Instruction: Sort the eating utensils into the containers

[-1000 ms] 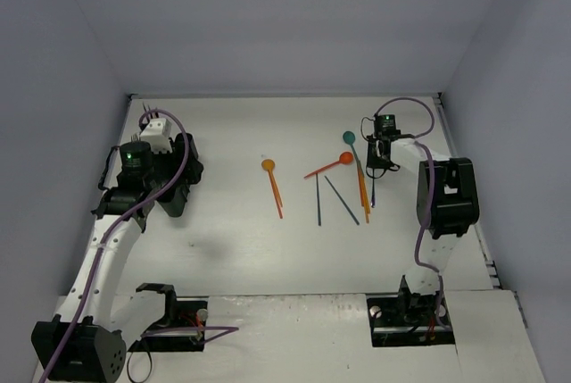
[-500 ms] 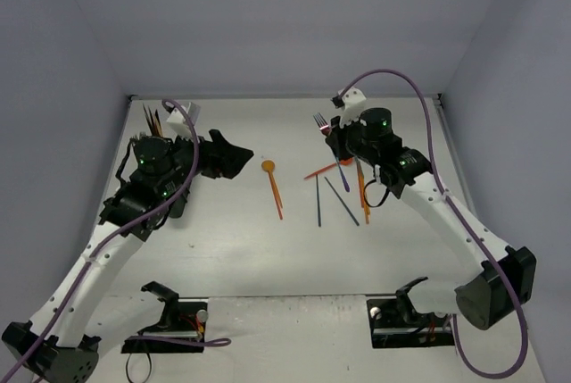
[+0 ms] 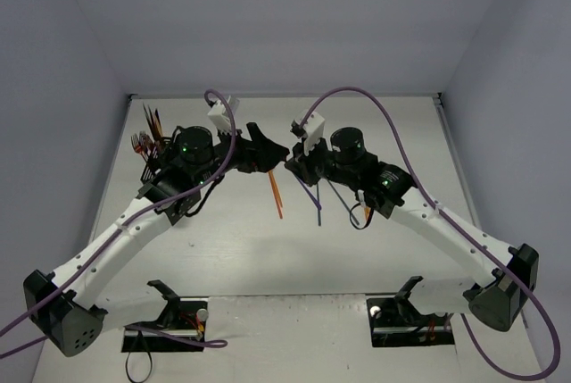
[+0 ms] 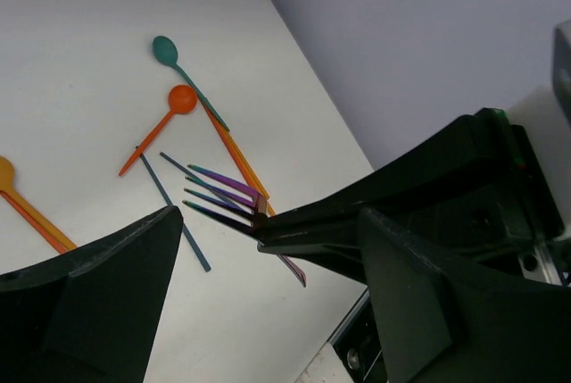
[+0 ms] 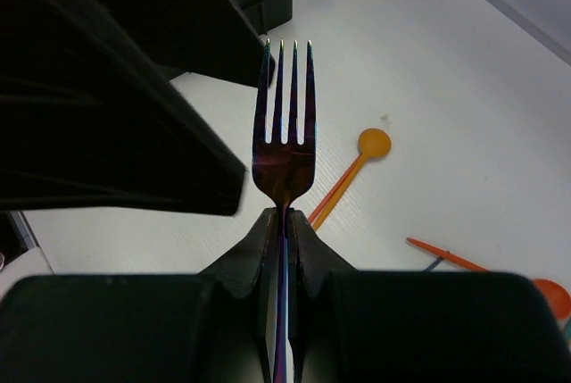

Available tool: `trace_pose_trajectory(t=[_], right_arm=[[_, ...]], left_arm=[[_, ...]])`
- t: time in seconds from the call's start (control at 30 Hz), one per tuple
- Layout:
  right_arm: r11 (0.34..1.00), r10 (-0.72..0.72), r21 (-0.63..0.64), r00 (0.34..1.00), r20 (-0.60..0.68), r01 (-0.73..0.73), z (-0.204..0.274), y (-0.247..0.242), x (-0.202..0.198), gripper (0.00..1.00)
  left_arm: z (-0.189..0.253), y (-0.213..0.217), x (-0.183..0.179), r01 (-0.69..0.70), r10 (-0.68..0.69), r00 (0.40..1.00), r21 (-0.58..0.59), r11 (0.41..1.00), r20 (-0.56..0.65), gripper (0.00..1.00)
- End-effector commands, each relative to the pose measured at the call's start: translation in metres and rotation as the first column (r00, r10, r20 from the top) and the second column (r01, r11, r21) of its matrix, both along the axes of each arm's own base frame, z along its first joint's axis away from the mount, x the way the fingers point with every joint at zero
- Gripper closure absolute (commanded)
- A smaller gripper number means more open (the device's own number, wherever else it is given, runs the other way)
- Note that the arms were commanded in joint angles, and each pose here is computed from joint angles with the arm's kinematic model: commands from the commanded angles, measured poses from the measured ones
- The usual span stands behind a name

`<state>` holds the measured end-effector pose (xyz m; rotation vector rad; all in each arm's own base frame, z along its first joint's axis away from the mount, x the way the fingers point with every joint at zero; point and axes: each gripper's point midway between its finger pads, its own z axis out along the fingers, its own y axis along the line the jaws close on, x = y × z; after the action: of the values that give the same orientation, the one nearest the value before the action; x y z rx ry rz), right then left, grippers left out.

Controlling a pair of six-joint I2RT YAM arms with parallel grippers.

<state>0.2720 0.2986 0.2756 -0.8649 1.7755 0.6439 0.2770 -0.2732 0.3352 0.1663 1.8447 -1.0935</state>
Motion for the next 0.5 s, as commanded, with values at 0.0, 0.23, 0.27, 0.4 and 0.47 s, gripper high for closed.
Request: trace_pose_trajectory(t=[0.0,0.23,0.27,0.4,0.47], right_arm=[[0.994,0.031,0.101,0.995,0.097,-0.041,0.038,0.019,0.002,1.00],[0.993,0.047,0.107,0.995,0.086,-0.056,0.032,0.024,-0.002,1.00],[0.993,0.047,0.108,0.995,0.085,-0.056,0.031,0.025,-0.002,1.00],[0.993,0.046,0.104,0.996,0.078,-0.054,0.025,0.025,-0.002,1.00],[0.993,0.045,0.102,0.996,0.077,-0.053,0.023,0.025,-0.001,1.00]], left_arm=[[0.052,-0.006,0.007,-0.033,0.044,0.994,-0.117,0.993,0.098,0.24],[0.049,-0.006,0.009,-0.060,0.070,0.995,-0.137,0.989,0.069,0.59],[0.049,-0.005,0.009,-0.067,0.076,0.995,-0.140,0.988,0.066,0.65],[0.052,0.003,0.008,-0.103,0.114,0.991,-0.166,0.981,0.064,0.87],[0.056,0.006,0.007,-0.113,0.127,0.989,-0.181,0.977,0.070,0.96]])
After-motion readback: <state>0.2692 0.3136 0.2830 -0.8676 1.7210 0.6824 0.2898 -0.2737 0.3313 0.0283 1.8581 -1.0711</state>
